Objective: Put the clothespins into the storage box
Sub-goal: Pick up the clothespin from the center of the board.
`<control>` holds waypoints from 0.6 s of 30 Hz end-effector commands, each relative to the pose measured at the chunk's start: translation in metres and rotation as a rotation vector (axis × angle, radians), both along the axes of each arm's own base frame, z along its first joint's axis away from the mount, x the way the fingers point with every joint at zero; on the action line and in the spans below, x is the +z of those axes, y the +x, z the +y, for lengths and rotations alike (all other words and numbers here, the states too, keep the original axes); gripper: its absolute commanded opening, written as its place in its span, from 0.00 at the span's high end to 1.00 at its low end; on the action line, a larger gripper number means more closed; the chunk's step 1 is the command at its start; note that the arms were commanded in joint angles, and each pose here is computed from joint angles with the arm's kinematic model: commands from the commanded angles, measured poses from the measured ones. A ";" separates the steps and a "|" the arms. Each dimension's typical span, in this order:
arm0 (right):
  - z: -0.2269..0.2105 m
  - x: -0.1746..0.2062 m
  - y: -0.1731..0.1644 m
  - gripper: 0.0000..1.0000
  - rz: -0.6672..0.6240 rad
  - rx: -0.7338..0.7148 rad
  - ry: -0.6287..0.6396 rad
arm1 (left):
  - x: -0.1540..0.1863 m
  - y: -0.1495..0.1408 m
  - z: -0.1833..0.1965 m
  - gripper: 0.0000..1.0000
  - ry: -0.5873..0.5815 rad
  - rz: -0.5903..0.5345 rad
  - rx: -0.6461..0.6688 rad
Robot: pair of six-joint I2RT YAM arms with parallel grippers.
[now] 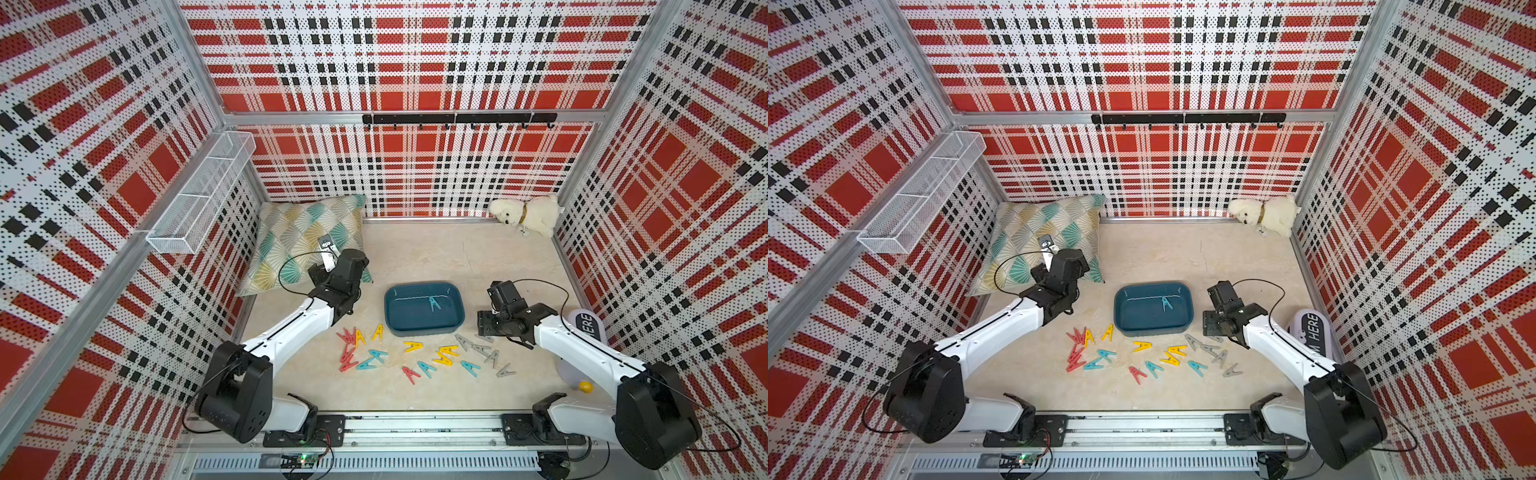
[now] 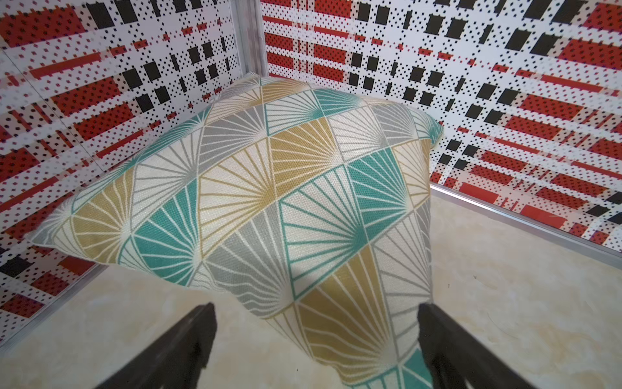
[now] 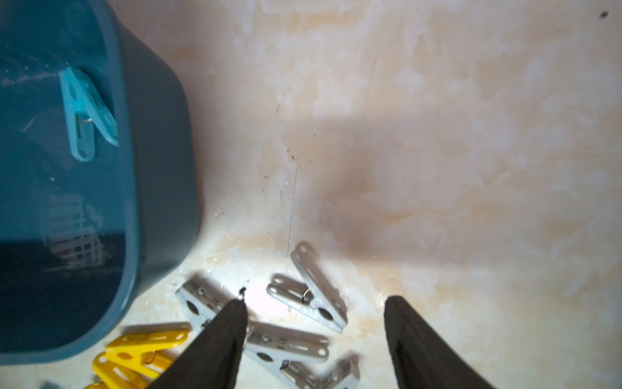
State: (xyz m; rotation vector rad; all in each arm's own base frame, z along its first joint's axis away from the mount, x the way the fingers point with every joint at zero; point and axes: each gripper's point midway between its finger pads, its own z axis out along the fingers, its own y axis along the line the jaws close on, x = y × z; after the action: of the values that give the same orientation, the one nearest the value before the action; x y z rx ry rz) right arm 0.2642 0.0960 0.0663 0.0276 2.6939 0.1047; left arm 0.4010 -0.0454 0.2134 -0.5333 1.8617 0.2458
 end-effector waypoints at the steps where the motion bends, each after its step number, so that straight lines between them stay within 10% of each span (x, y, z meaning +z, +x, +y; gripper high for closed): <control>1: 0.003 -0.008 -0.010 0.29 0.038 -0.021 0.033 | 0.013 0.007 -0.003 0.01 -0.033 -0.046 0.001; 18: 0.006 -0.034 -0.025 0.27 0.104 -0.027 -0.019 | 0.011 0.011 -0.001 0.01 -0.051 -0.053 -0.013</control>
State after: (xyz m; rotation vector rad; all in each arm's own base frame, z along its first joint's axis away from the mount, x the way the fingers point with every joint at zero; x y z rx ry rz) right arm 0.2405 0.1034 0.0362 0.0347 2.7936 0.0957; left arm 0.4054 -0.0455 0.2159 -0.5469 1.8487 0.2069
